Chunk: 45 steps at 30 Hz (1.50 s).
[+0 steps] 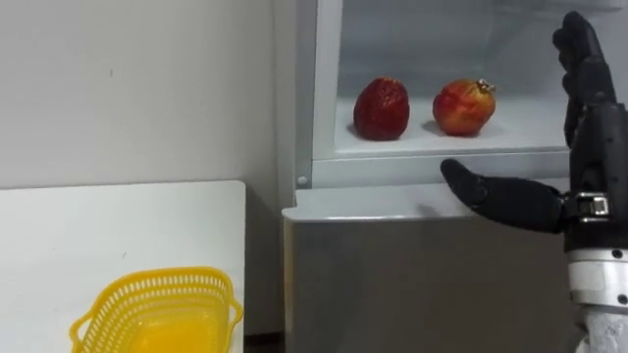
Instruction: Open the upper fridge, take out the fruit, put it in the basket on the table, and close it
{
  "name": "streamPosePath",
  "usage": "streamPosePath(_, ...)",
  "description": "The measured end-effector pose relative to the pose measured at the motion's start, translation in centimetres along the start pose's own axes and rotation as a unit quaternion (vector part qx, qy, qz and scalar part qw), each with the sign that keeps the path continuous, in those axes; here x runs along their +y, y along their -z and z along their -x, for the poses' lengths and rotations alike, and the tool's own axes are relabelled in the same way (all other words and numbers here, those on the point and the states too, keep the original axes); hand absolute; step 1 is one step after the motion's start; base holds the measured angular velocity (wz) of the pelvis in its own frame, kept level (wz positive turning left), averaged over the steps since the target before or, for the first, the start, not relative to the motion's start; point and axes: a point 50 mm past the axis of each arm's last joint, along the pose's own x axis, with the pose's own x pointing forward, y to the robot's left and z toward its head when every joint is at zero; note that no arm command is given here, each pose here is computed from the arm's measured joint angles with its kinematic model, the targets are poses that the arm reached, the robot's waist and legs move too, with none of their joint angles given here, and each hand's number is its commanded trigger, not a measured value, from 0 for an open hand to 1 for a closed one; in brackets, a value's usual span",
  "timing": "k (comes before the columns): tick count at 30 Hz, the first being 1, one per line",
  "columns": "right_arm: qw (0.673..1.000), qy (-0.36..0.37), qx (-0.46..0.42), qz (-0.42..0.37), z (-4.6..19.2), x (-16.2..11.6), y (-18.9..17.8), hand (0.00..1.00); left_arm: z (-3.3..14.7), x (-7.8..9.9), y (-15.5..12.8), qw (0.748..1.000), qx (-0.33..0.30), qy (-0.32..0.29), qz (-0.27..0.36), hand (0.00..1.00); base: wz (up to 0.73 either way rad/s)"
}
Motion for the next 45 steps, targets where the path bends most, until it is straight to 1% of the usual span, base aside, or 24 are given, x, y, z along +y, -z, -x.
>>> streamPosePath(5,1.000,-0.004,-0.003,0.012,-0.6,0.1,-0.1,0.00,-0.1,0.5,-0.7,1.000,-0.006,-0.010,-0.022,0.00,0.08)
streamPosePath(10,1.000,-0.003,-0.017,0.020,-1.5,0.2,-0.4,0.00,-0.1,0.8,-0.8,1.000,-0.007,-0.016,-0.015,0.00,0.06)
streamPosePath(15,0.999,-0.002,-0.034,0.038,-4.0,0.0,-0.8,0.00,0.0,1.3,-1.1,1.000,-0.014,-0.019,-0.012,0.00,0.06)
streamPosePath(17,0.998,-0.001,-0.035,0.044,-4.4,-0.2,-0.9,0.00,0.0,1.6,-1.3,1.000,-0.017,-0.020,-0.014,0.00,0.04)
streamPosePath(35,0.999,-0.005,-0.013,0.051,-4.4,-0.1,0.0,0.00,-0.1,2.0,-2.0,0.999,-0.025,-0.021,-0.015,0.00,0.00)
streamPosePath(41,0.998,-0.024,0.012,0.062,-5.0,0.3,1.2,0.00,-0.1,1.9,-1.9,0.999,-0.024,-0.021,-0.015,0.00,0.05)
streamPosePath(45,0.996,-0.049,0.000,0.079,-5.6,0.4,0.7,0.00,-0.1,2.0,-1.9,0.999,-0.022,-0.024,-0.013,0.00,0.00)
